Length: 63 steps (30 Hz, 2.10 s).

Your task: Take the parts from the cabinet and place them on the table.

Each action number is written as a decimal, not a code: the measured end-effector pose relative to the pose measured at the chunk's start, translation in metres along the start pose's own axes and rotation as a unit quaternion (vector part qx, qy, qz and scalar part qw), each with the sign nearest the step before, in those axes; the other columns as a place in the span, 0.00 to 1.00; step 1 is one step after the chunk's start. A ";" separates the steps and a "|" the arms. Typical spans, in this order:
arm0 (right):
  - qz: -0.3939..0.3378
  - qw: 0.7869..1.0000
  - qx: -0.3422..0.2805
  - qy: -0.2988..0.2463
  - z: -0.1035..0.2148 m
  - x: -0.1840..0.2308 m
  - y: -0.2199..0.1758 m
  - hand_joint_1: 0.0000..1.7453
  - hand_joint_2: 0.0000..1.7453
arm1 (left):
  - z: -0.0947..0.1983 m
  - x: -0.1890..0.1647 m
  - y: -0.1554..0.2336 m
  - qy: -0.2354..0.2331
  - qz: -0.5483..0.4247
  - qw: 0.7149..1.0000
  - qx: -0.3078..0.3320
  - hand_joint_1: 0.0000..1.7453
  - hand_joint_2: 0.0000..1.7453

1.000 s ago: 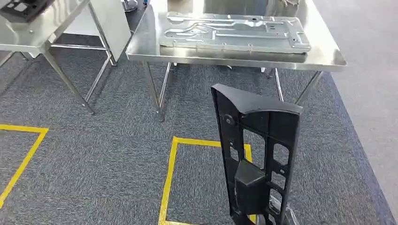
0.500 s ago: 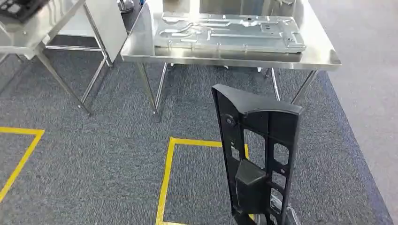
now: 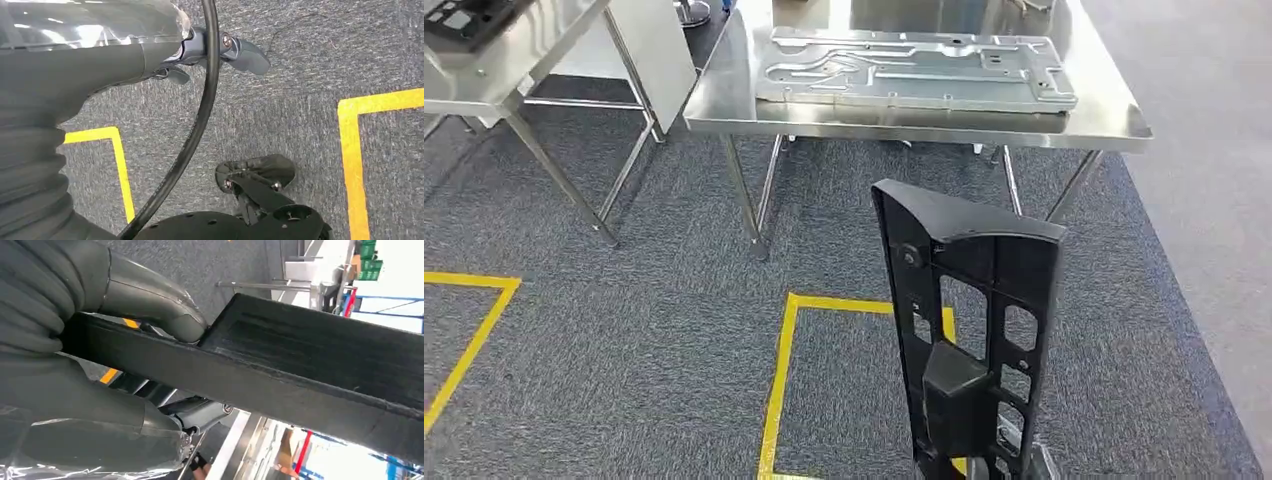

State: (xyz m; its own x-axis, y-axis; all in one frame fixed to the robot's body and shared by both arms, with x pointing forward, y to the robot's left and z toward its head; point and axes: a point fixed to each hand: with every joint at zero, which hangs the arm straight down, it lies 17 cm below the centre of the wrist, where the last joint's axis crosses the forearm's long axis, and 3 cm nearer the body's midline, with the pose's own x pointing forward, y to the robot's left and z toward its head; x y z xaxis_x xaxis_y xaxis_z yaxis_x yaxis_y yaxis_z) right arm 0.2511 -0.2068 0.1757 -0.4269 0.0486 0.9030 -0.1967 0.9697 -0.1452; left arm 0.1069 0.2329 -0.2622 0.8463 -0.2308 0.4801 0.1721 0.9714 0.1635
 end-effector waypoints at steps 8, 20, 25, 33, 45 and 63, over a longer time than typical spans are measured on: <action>0.000 1.000 0.000 0.000 0.000 0.000 0.000 1.00 1.00 | 0.000 0.000 -0.001 0.000 0.001 1.000 0.000 0.00 1.00; 0.155 0.987 -0.033 0.017 -0.002 -0.010 -0.022 1.00 1.00 | 0.002 -0.007 -0.001 0.008 -0.005 1.000 -0.011 0.00 1.00; 0.164 0.985 -0.037 0.025 0.001 -0.013 -0.027 1.00 1.00 | 0.003 -0.011 0.000 0.011 -0.007 1.000 -0.010 0.00 1.00; 0.167 0.985 -0.040 0.027 0.004 -0.012 -0.029 1.00 1.00 | 0.000 -0.003 0.001 0.005 -0.008 1.000 -0.010 0.00 1.00; 0.170 0.984 -0.041 0.029 0.005 -0.013 -0.030 1.00 1.00 | 0.006 -0.022 0.001 0.020 -0.010 1.000 -0.010 0.00 1.00; 0.172 0.983 -0.050 0.032 0.004 -0.013 -0.034 1.00 1.00 | 0.002 -0.011 0.004 0.010 -0.012 1.000 -0.006 0.00 1.00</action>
State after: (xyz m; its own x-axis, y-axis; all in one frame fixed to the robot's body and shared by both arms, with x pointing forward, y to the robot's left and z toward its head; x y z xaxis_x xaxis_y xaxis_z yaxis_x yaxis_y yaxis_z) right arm 0.2596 -0.2416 0.1673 -0.3966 0.3895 0.8313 0.0388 0.9118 -0.4087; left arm 0.0976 0.2392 -0.2652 0.8519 -0.2536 0.4583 0.1988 0.9660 0.1650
